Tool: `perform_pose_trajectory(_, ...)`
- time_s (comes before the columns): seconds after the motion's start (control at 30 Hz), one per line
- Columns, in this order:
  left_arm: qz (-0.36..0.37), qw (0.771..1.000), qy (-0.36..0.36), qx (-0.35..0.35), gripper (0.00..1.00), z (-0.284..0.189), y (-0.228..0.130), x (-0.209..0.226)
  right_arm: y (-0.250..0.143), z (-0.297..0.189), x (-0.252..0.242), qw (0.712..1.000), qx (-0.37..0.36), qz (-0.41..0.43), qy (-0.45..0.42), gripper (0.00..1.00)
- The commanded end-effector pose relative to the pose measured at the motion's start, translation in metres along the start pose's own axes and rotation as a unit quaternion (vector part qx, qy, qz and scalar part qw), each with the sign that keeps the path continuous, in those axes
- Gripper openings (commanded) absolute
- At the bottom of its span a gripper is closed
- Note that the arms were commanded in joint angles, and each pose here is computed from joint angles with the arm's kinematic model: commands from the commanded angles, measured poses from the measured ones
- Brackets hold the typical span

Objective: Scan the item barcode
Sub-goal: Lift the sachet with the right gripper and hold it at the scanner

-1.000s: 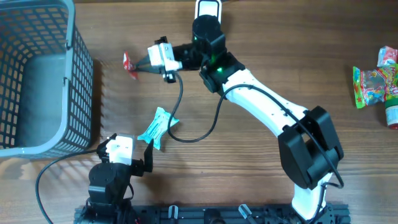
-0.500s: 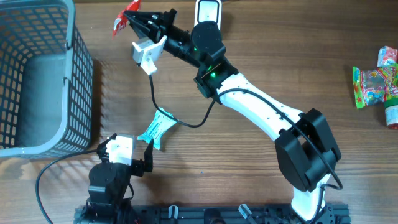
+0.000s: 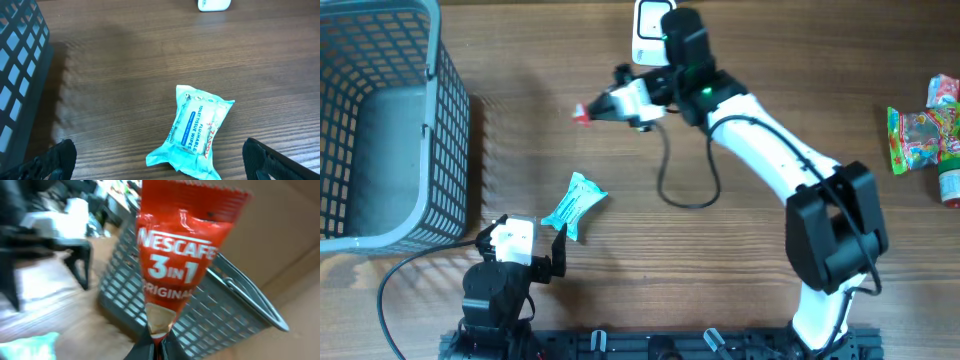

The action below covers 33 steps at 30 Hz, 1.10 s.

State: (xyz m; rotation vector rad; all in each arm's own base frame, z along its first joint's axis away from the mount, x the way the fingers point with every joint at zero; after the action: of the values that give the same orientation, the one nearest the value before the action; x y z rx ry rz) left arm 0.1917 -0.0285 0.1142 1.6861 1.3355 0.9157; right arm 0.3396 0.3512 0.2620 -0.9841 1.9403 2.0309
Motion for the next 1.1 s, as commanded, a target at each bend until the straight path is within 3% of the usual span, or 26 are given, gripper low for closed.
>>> perform_pose_trajectory(0.0,0.008,1.000,-0.001,0.000,1.00,0.001,-0.001,-0.001,0.013,-0.015,0.022,0.995,-0.081,-0.043,0.036,0.04)
perform_pose_trajectory(0.27,0.008,1.000,-0.001,0.000,1.00,0.001,-0.001,-0.001,-0.009,-0.025,0.050,0.989,-0.077,-0.128,0.013,0.04)
perform_pose_trajectory(0.5,0.008,1.000,-0.001,0.000,1.00,0.001,-0.001,-0.001,-0.014,-0.041,0.051,0.994,-0.064,-0.089,-0.001,0.04)
perform_pose_trajectory(0.57,0.008,1.000,-0.001,0.000,1.00,0.001,-0.001,-0.001,-0.018,-0.049,0.049,0.997,-0.054,-0.048,-0.008,0.04)
perform_pose_trajectory(0.67,0.008,1.000,-0.001,0.000,1.00,0.001,-0.001,-0.001,-0.027,-0.054,0.049,0.995,-0.029,0.096,-0.010,0.04)
perform_pose_trajectory(0.73,0.008,1.000,-0.001,0.000,1.00,0.001,-0.001,-0.001,-0.027,-0.053,0.058,0.958,-0.026,0.285,-0.003,0.04)
perform_pose_trajectory(0.8,0.008,1.000,-0.001,0.000,1.00,0.001,-0.001,-0.001,-0.027,-0.052,0.064,0.902,-0.023,0.431,0.001,0.04)
perform_pose_trajectory(0.87,0.008,1.000,-0.001,0.000,1.00,0.001,-0.001,-0.001,-0.028,-0.052,0.071,0.787,-0.015,0.617,0.004,0.04)
perform_pose_trajectory(0.93,0.008,1.000,-0.001,0.000,1.00,0.001,-0.001,-0.001,-0.035,-0.052,0.076,0.660,0.008,0.751,-0.006,0.04)
perform_pose_trajectory(1.07,0.008,1.000,-0.001,0.000,1.00,0.001,-0.001,-0.001,-0.033,-0.051,0.059,0.621,-0.007,0.783,-0.001,0.04)
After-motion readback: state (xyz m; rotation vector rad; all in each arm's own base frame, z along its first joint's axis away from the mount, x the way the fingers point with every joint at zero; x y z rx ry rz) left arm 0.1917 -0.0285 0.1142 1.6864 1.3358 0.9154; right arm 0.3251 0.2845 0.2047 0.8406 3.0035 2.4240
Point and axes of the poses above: each gripper's point midway between its finger pads, its own z axis out along the fingers, its own x axis along the line the jaws close on, y = z × x, the point moved 2 cm from there along -z, back along the fingers, and after that the axes turned 4 degrees about z, right-handed, at the moved point
